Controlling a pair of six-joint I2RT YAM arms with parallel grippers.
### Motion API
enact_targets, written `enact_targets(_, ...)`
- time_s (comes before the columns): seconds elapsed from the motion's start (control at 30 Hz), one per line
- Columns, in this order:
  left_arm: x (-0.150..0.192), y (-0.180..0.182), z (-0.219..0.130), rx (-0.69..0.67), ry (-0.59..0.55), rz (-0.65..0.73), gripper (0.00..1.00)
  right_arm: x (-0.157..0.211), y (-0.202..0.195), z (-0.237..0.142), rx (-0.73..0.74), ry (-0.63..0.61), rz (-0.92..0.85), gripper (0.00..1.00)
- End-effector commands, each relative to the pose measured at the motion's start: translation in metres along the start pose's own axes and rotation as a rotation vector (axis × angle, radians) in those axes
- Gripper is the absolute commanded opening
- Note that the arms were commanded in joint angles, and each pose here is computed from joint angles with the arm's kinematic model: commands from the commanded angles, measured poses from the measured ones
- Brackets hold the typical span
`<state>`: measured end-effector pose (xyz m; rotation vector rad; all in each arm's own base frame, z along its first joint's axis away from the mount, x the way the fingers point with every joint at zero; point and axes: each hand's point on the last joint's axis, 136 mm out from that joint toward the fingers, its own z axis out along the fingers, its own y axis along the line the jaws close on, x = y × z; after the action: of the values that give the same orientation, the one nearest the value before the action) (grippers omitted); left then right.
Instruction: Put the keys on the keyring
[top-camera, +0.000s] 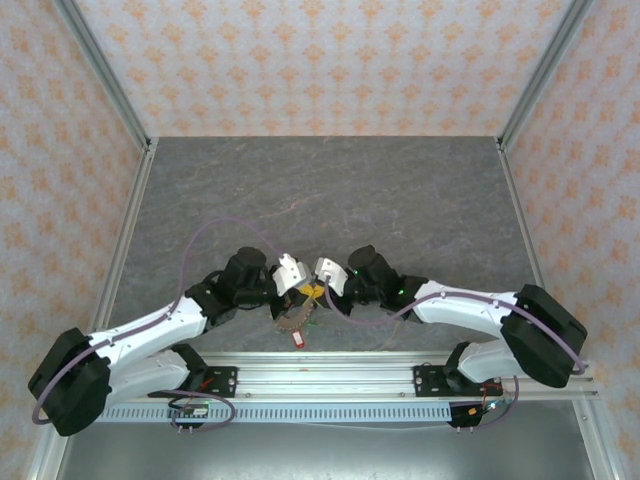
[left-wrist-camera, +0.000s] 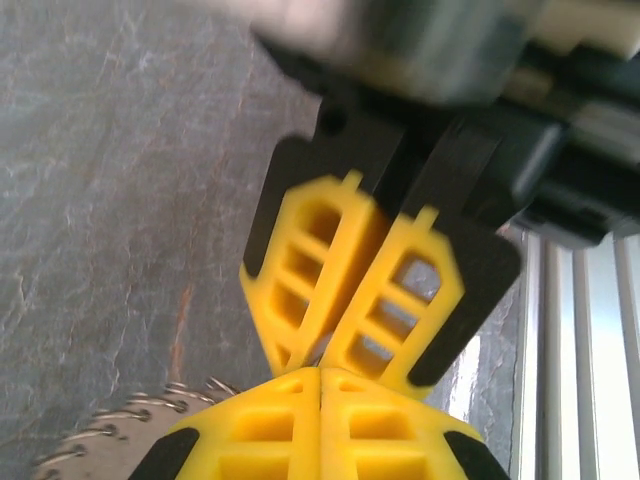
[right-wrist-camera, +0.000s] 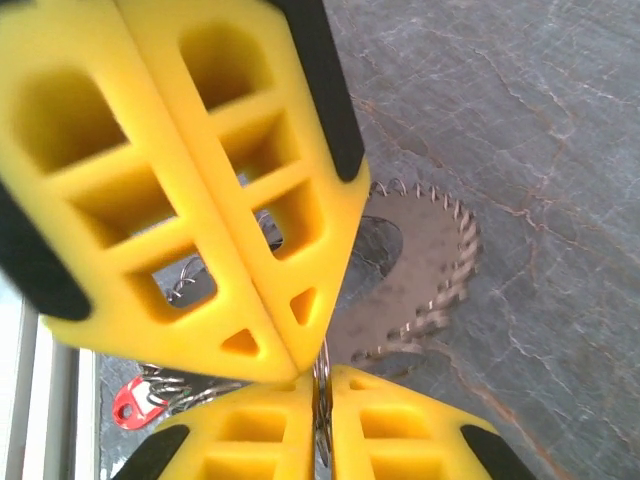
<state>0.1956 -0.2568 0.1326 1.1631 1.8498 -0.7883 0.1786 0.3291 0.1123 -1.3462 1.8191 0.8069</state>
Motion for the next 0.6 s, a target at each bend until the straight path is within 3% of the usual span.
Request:
enact_targets(0.0,-0.015,-0.009,-0.006,0.021,-0.089,0.031,0.0,-0.016,0.008,0.002,-0.051,-0.082,0.002,0.09)
enact_targets(0.17,-0.007,-0.001,-0.011,-0.044,-0.069,0.036,0.0,-0.022,0.01,0.001,-0.074,-0.105,0.006,0.0)
enact_targets(0.57,0.012,0.008,-0.001,-0.07,0.026,0.008,0.0,-0.028,0.01,0.001,-0.07,-0.049,-0.031,0.0)
